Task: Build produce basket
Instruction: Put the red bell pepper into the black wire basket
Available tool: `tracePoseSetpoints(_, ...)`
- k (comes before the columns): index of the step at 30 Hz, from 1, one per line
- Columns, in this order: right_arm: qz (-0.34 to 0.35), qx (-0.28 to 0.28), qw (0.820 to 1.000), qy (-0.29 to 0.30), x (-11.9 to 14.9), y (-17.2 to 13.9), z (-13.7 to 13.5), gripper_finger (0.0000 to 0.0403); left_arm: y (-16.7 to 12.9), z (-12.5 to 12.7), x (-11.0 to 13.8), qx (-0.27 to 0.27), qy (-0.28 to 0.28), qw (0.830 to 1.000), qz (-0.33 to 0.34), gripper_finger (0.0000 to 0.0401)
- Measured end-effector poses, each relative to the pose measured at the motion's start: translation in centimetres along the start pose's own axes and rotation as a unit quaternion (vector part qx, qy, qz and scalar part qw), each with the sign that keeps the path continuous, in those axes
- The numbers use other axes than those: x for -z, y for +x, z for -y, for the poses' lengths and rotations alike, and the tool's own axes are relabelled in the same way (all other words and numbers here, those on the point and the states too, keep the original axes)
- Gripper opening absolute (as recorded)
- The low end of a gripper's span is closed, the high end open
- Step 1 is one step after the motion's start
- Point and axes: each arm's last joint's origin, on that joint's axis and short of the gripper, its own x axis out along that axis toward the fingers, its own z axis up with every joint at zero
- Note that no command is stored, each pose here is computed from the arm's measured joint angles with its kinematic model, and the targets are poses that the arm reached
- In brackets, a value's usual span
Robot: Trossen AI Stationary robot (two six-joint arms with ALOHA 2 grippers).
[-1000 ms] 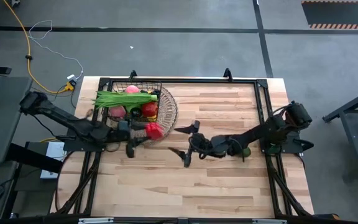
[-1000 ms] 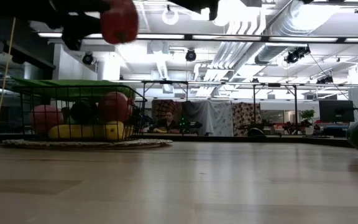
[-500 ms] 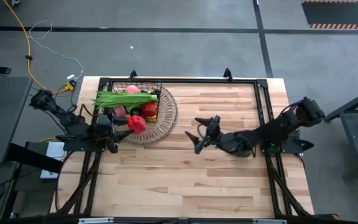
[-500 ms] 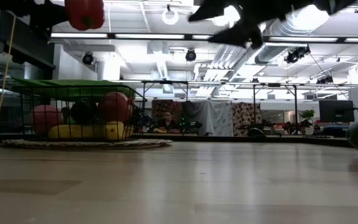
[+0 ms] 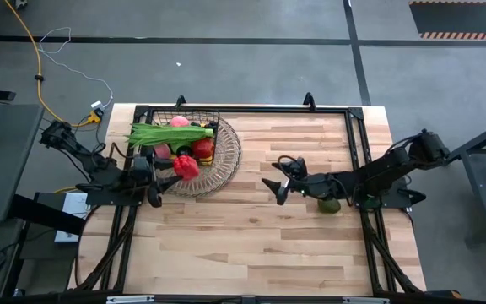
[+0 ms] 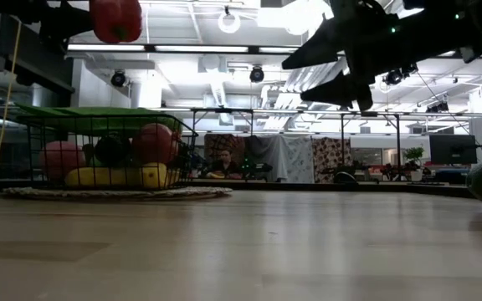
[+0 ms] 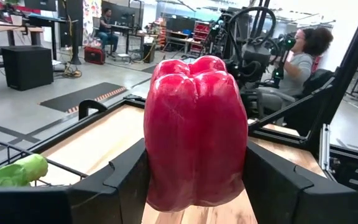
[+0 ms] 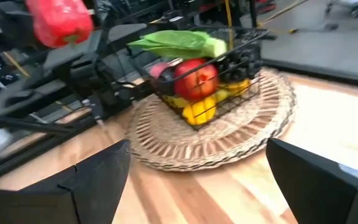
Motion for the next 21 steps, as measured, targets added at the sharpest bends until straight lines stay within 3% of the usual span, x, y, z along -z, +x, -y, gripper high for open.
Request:
tracePoseSetpoints(5,-0.004,-0.007,0.999,0.053,-0.1,0.2,0.2,0.0362,0.0,0.0,0.0,-0.005,0.000,1.000,0.001,0.0213)
tracePoseSetpoints(21,0.018,-0.034,0.999,0.038,-1.0,0.6,0.3,0.0362,0.0,-0.1,0.1,-0.012,-0.008,1.000,-0.002,0.0214)
